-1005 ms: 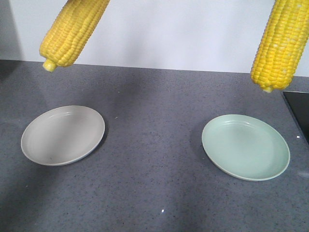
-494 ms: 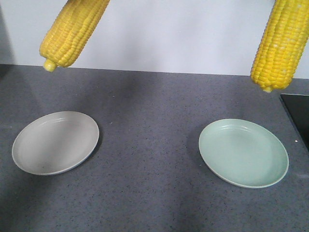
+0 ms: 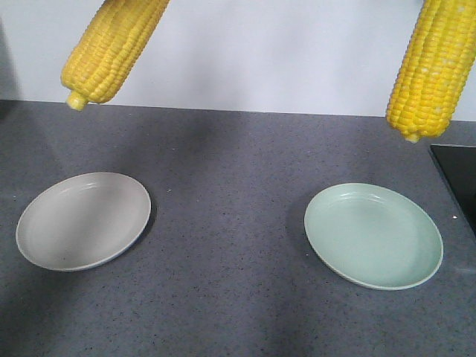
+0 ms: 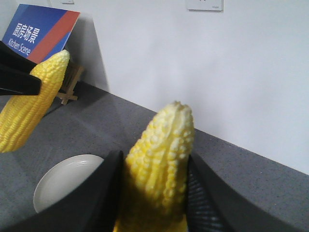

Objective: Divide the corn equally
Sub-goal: 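Approach and align the base in front of the cream and green plates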

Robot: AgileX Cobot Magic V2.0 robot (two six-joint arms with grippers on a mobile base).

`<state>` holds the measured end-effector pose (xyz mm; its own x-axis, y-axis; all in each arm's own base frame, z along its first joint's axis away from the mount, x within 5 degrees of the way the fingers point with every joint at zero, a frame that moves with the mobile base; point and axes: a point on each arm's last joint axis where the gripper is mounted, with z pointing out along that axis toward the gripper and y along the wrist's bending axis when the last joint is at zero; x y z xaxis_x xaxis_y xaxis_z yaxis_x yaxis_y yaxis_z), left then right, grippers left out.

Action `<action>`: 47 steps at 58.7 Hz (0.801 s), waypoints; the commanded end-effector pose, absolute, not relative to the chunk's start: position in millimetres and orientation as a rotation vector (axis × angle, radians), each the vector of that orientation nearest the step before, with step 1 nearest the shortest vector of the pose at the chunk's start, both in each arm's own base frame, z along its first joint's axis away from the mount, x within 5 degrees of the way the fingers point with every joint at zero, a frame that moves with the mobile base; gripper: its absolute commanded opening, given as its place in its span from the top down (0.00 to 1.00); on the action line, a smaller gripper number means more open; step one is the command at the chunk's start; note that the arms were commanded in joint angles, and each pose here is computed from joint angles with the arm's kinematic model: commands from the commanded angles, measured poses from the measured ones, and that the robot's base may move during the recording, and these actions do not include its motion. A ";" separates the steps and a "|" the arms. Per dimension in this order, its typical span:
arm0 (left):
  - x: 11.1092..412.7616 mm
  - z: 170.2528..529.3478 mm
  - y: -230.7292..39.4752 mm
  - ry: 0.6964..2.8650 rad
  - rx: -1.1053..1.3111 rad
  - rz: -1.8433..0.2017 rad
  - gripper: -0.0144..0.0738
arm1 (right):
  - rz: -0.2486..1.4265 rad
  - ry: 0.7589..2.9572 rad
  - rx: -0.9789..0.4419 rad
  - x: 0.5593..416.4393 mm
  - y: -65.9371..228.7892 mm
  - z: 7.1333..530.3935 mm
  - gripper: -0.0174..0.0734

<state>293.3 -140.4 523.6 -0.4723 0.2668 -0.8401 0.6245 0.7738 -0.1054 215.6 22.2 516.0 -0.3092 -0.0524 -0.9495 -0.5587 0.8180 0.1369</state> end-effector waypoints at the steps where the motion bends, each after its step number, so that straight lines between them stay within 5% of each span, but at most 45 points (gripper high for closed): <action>1: 274.3 545.8 -135.9 1.975 0.644 -0.538 0.84 | 0.543 1.739 -0.437 207.5 23.2 532.0 0.81; 47: 274.3 545.8 -135.9 1.975 0.644 -0.538 0.84 | 0.543 1.739 -0.437 207.5 23.2 532.0 0.81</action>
